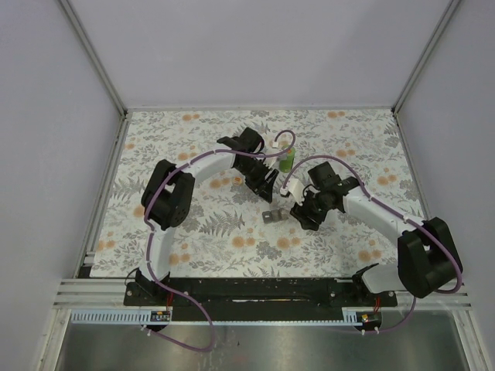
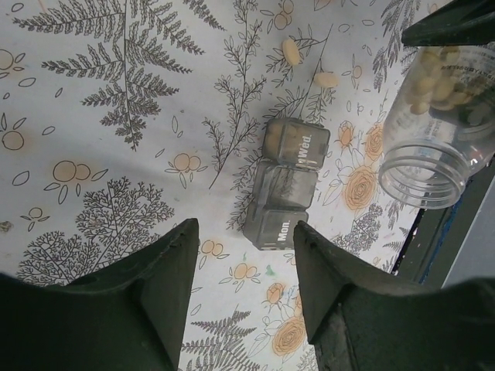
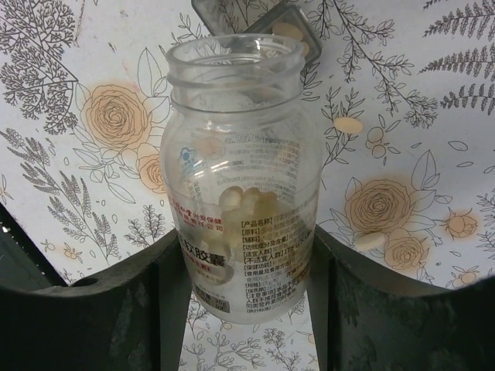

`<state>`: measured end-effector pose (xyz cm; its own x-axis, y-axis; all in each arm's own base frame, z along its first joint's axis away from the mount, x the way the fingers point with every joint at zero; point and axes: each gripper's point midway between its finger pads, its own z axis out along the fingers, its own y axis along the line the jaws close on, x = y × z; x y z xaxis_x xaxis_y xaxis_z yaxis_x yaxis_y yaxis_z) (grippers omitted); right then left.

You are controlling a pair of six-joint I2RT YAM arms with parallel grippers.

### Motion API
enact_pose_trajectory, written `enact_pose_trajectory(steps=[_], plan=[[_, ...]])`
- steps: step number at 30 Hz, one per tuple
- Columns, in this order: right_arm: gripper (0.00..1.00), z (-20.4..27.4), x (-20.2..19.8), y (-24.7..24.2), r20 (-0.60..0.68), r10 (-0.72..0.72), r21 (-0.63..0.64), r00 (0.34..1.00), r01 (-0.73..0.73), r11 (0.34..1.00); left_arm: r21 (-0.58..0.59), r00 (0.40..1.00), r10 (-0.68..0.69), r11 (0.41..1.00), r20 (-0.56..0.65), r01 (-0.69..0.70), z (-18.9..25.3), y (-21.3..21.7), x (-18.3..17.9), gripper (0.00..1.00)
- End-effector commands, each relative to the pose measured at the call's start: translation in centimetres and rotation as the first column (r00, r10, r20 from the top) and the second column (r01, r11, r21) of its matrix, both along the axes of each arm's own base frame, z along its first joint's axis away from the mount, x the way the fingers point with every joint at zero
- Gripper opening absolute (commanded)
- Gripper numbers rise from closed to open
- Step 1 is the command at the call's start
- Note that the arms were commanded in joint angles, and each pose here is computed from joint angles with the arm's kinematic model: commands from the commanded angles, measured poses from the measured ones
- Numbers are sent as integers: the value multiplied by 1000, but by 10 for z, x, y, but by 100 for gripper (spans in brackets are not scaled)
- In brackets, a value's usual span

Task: Sort the pills into containers
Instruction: Pour the pill into the pill container.

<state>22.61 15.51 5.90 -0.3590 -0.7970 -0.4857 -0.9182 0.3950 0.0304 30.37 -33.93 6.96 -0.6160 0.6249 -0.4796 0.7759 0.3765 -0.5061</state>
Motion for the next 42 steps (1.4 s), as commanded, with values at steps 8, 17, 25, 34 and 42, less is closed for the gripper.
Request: enact_pose_trajectory(steps=[8, 17, 25, 34, 42], plan=[[0, 10, 13, 0, 16, -19, -47, 1000, 20, 999, -97, 998, -53, 994, 31, 56, 23, -21, 4, 54], [0, 8, 10, 3, 9, -7, -59, 1000, 7, 998, -86, 996, -86, 992, 25, 88, 15, -24, 5, 52], [0, 8, 11, 5, 6, -2, -62, 1000, 3, 998, -83, 996, -91, 992, 11, 92, 8, -24, 4, 43], [0, 5, 9, 6, 3, -2, -65, 1000, 2, 998, -86, 995, -104, 991, -6, 103, 8, -22, -1, 36], [0, 6, 10, 8, 7, -4, -70, 1000, 5, 998, -93, 994, -109, 990, -27, 106, 8, -22, -5, 32]])
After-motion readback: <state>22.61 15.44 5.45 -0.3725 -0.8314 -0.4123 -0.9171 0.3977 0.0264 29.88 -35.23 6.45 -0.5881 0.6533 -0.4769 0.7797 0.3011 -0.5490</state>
